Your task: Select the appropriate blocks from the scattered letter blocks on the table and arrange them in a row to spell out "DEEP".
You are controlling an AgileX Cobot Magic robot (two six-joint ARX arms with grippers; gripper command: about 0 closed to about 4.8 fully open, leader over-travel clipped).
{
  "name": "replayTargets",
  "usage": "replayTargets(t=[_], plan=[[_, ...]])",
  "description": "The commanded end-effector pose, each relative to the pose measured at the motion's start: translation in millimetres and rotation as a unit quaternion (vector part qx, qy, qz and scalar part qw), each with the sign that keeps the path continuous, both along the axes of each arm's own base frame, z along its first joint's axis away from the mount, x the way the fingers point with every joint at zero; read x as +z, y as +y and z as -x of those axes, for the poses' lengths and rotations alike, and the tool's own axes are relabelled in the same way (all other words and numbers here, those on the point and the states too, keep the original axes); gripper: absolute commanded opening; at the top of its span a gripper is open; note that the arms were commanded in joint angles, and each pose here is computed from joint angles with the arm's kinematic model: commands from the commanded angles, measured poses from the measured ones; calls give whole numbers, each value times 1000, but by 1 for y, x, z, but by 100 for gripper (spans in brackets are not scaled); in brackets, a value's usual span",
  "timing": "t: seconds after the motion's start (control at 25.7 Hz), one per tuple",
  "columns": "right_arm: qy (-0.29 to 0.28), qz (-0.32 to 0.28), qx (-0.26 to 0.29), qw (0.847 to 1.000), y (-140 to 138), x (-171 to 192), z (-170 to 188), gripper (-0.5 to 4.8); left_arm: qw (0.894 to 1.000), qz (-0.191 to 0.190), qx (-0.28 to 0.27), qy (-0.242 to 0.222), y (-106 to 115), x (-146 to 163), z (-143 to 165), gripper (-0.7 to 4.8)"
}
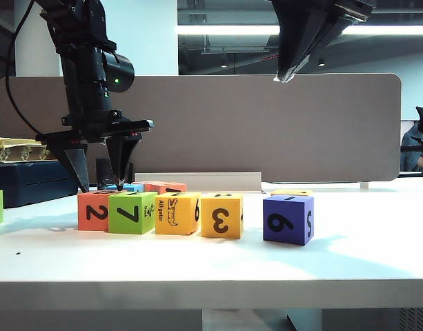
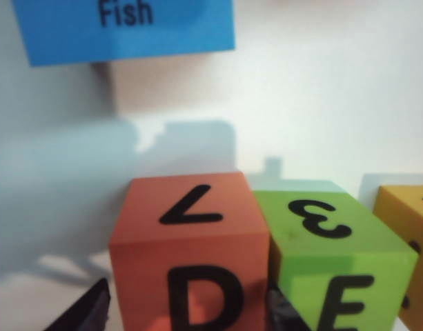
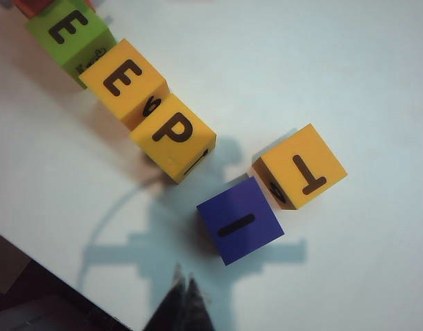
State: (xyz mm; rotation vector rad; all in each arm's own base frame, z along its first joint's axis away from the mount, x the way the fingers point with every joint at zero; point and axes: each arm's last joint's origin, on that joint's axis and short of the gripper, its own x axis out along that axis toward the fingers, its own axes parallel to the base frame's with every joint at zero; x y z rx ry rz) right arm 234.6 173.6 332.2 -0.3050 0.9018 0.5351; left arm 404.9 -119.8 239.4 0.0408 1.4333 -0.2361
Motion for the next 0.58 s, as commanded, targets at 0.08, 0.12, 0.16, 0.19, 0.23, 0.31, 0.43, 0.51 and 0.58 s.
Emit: replayTargets(t=[0.08, 0.12, 0.16, 0.19, 0.23, 0.31, 0.43, 0.51, 0.58], plan=[[-17, 3, -13, 1000, 0, 2, -3, -2, 1000, 16, -3, -24, 1, 22, 3, 280], [-16, 5, -13, 1000, 1, 1, -3, -2, 999, 18, -4, -30, 1, 27, 3, 280], [-12, 8, -14, 1000, 2, -2, -5, -2, 999, 20, -5, -39, 1, 33, 4, 280], [-6, 14, -15, 1000, 4, -7, -8, -2, 998, 24, -6, -54, 1, 43, 5, 280], [0, 19, -15, 1000, 5, -10, -11, -2, 998, 25, -9, -63, 2, 49, 6, 279], [14, 29, -15, 999, 11, -22, -18, -2, 996, 26, -11, -79, 6, 59, 8, 278], [35, 45, -14, 998, 20, -42, -30, -2, 996, 17, -13, -87, 10, 65, 11, 275], [48, 54, -14, 997, 26, -56, -38, -2, 997, 1, -9, -77, 19, 64, 11, 268], [57, 56, -13, 997, 30, -66, -43, -2, 997, -4, -7, -72, 22, 63, 11, 268]])
